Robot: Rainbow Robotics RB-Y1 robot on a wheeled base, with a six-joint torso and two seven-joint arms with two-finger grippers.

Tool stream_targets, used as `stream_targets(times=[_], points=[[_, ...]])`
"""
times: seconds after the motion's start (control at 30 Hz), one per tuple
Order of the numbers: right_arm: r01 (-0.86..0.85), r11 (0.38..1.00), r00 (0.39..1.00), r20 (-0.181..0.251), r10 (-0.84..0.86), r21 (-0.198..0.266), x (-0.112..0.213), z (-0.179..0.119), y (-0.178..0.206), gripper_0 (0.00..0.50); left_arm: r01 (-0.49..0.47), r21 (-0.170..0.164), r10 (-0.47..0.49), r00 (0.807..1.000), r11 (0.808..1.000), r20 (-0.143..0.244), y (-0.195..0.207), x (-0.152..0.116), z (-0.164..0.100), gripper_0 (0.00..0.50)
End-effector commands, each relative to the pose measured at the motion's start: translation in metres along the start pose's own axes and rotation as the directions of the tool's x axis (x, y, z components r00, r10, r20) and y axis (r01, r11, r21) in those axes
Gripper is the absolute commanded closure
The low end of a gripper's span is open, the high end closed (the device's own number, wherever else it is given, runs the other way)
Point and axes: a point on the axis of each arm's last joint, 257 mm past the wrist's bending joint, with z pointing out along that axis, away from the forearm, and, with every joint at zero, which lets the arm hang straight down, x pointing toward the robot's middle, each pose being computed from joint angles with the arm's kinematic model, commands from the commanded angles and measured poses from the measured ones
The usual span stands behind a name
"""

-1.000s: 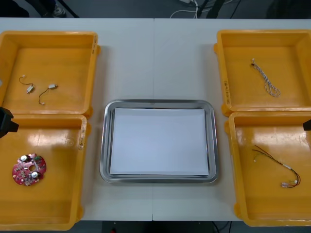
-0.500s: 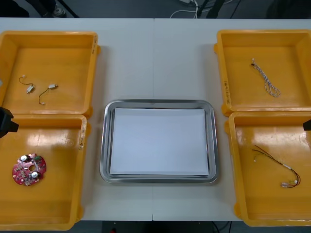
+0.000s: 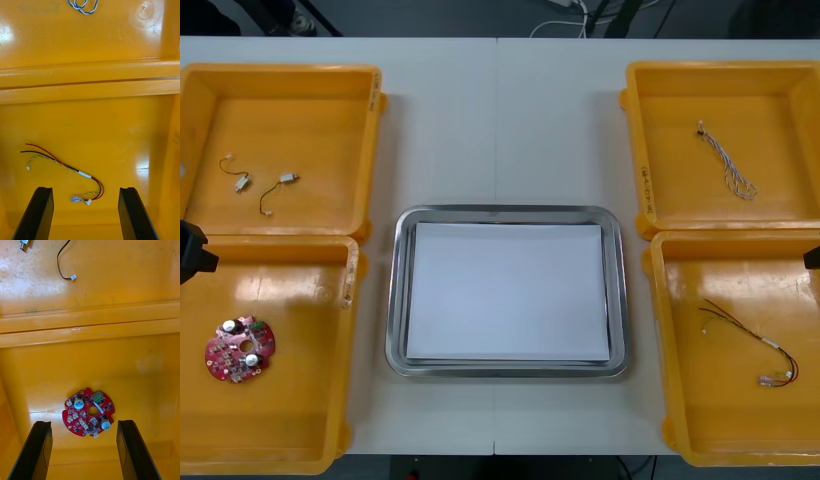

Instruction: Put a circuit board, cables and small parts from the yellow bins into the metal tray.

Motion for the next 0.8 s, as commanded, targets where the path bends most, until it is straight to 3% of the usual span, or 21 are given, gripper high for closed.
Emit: stream_targets(times=[0.03,0.8], points=[[0.029,0.999,1.0,0.007,-0.029,0.025,-0.0019,-0.008,-0.0026,0.0,0.03,-0.047,-0.027,0.997,0.998,0.069,0.0141,-0.0205,-0.0254,0.0],[0.029,0.999,1.0,0.007,-0.029,0.025,-0.0019,-0.008,-0.0026,0.0,0.03,-0.047,-0.027,0.997,0.998,0.069,0.0141,-0.0205,-0.0254,0.0]])
